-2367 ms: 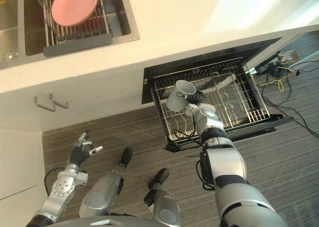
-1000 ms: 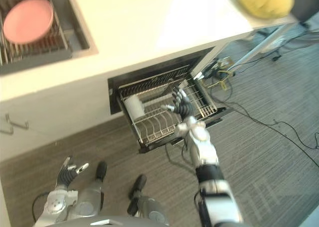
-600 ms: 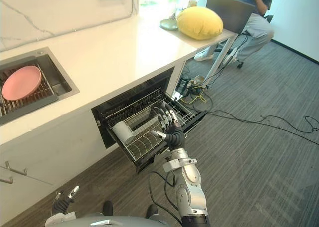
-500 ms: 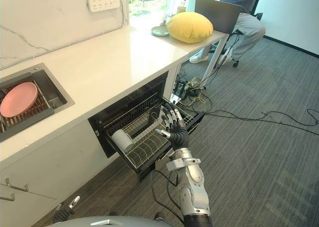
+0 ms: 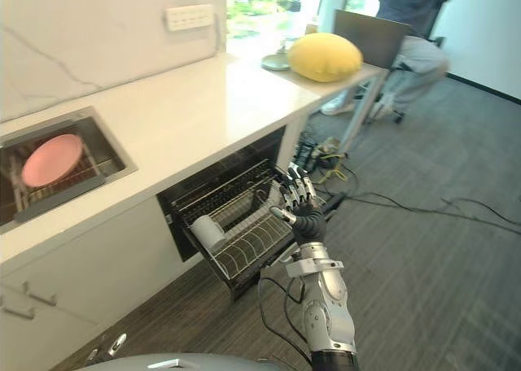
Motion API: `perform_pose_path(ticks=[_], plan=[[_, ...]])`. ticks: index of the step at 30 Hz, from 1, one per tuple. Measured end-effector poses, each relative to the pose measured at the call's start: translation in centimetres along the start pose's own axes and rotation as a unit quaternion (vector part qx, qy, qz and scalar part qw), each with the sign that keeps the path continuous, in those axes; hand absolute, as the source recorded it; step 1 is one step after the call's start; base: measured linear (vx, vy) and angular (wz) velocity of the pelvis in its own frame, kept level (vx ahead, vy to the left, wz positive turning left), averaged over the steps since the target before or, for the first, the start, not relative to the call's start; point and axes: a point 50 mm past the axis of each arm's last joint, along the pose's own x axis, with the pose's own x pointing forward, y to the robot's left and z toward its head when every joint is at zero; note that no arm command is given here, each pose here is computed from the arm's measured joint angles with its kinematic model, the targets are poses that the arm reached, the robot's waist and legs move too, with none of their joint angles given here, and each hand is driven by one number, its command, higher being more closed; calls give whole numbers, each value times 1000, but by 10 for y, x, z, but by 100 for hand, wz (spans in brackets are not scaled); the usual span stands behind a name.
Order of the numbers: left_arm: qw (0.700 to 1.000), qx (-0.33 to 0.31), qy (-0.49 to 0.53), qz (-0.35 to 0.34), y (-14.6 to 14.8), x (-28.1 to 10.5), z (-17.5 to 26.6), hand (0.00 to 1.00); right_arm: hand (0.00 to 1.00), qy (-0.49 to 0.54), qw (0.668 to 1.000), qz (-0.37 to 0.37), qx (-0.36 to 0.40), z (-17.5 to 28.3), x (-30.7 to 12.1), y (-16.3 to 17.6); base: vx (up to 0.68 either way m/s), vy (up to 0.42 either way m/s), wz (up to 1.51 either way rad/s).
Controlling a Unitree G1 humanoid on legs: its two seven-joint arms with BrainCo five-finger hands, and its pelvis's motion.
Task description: Walk over to the sink, pick up the cup, carry it to the dishwasher, place the cup inside the dishwasher, then close the dishwasher door
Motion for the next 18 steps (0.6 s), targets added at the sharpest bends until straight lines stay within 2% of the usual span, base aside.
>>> perform_pose_path(ticks=[2,6,13,18], plan=[[1000,-11,21,11,7,-2,-10,0,0,-37,999,-19,-20,20,1,-7,29,106,183],[999,-8,32,-3,-1,-11,-25,0,0,-57,994,-60,-65,43,-2,-35,27,207,160],[1000,11,25,-2,5,-12,-25,0,0,-67,996,-47,-34,34,3,-21,-44,103,51],[998,57,-12,-22,5,-2,-1,0,0,-43,994,-87,-41,20,-14,-23,25,23,96]])
